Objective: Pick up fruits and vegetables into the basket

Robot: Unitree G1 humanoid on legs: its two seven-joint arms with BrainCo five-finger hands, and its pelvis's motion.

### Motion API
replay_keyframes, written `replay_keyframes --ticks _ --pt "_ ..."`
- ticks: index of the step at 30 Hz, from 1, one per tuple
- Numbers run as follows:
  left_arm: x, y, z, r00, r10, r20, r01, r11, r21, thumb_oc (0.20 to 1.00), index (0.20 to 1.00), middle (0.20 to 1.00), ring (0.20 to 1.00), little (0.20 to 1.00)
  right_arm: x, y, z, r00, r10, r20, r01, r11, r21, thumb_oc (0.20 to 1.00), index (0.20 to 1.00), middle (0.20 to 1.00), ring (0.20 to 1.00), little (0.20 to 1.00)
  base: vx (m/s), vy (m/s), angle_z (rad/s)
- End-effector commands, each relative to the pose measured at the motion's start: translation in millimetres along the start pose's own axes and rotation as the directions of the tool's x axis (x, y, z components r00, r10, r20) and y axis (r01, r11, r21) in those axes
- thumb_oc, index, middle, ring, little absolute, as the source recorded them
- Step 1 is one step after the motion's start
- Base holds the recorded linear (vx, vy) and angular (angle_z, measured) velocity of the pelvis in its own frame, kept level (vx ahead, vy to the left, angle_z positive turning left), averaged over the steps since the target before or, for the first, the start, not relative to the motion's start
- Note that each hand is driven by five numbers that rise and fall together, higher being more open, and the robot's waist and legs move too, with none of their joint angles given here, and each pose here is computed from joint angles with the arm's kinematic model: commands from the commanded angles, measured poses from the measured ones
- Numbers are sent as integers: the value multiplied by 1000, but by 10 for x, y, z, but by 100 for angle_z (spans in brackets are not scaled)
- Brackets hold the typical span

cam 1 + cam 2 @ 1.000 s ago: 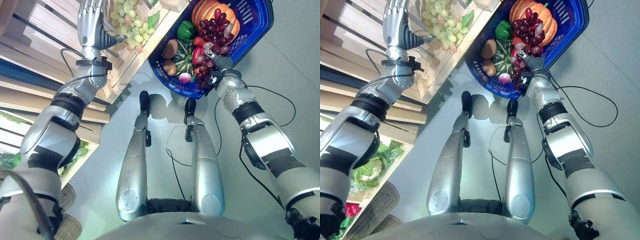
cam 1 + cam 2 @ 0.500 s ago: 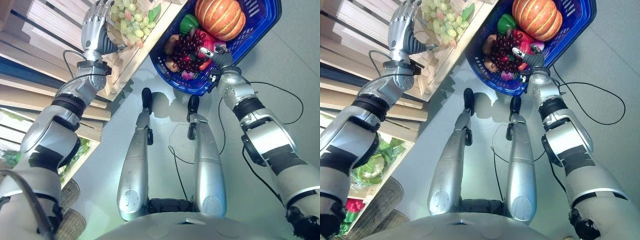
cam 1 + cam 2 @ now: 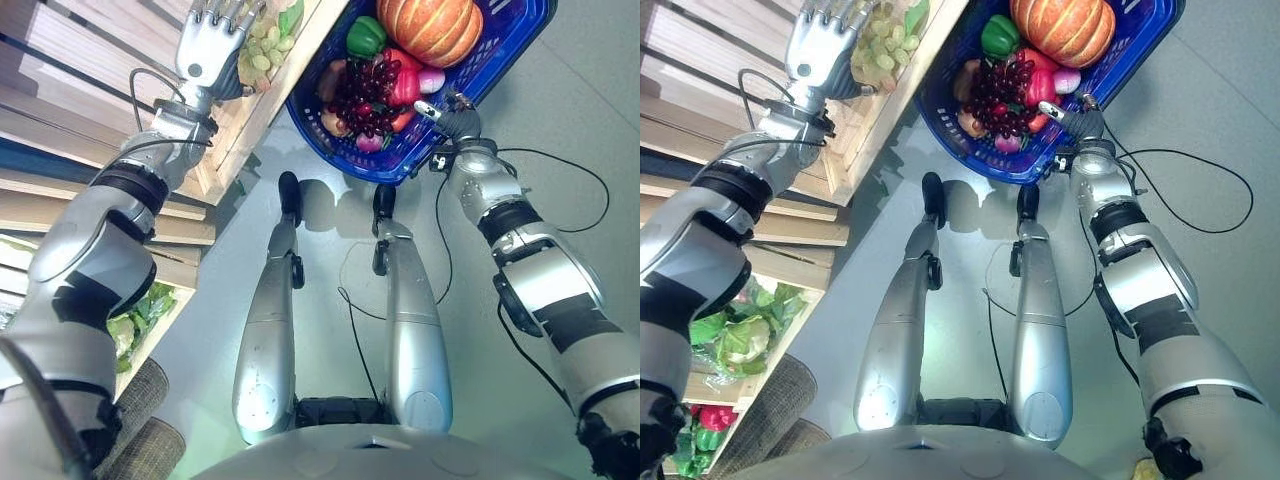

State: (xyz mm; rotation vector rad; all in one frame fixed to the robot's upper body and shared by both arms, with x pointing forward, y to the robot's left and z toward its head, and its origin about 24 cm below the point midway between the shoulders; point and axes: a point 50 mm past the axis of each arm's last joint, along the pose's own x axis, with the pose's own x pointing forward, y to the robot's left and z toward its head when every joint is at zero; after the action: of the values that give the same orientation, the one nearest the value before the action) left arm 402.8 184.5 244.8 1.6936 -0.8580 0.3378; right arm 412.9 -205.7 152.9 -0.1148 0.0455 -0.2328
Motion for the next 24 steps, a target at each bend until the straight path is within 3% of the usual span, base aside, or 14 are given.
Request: replay_keyframes --ticks 1,5,14,18,24 --pt "27 64 -109 999 52 -10 -51 994 95 1000 1000 1000 1000 1000 -6 -336 -104 995 -100 3 99 995 25 1000 1000 1000 1000 1000 0 0 0" --pt "13 51 -153 1000 12 15 -14 985 174 1000 1000 1000 1000 1000 -26 -406 -129 996 -82 38 79 994 77 1000 1000 1000 1000 1000 0 0 0" --pt "-97 -11 -400 986 -142 -91 161 955 250 1000 1000 1000 1000 1000 -128 -543 0 962 -85 258 25 974 227 1000 1000 1000 1000 1000 0 0 0" --pt "-186 -49 -527 967 -197 -159 234 936 264 1000 1000 1000 1000 1000 -183 -644 64 933 -158 324 52 949 312 1000 1000 1000 1000 1000 1 2 -1" --pt "-330 -66 -711 950 -209 -230 272 918 289 1000 1000 1000 1000 1000 -225 -924 3 900 -335 278 189 876 444 1000 1000 1000 1000 1000 1 9 -3"
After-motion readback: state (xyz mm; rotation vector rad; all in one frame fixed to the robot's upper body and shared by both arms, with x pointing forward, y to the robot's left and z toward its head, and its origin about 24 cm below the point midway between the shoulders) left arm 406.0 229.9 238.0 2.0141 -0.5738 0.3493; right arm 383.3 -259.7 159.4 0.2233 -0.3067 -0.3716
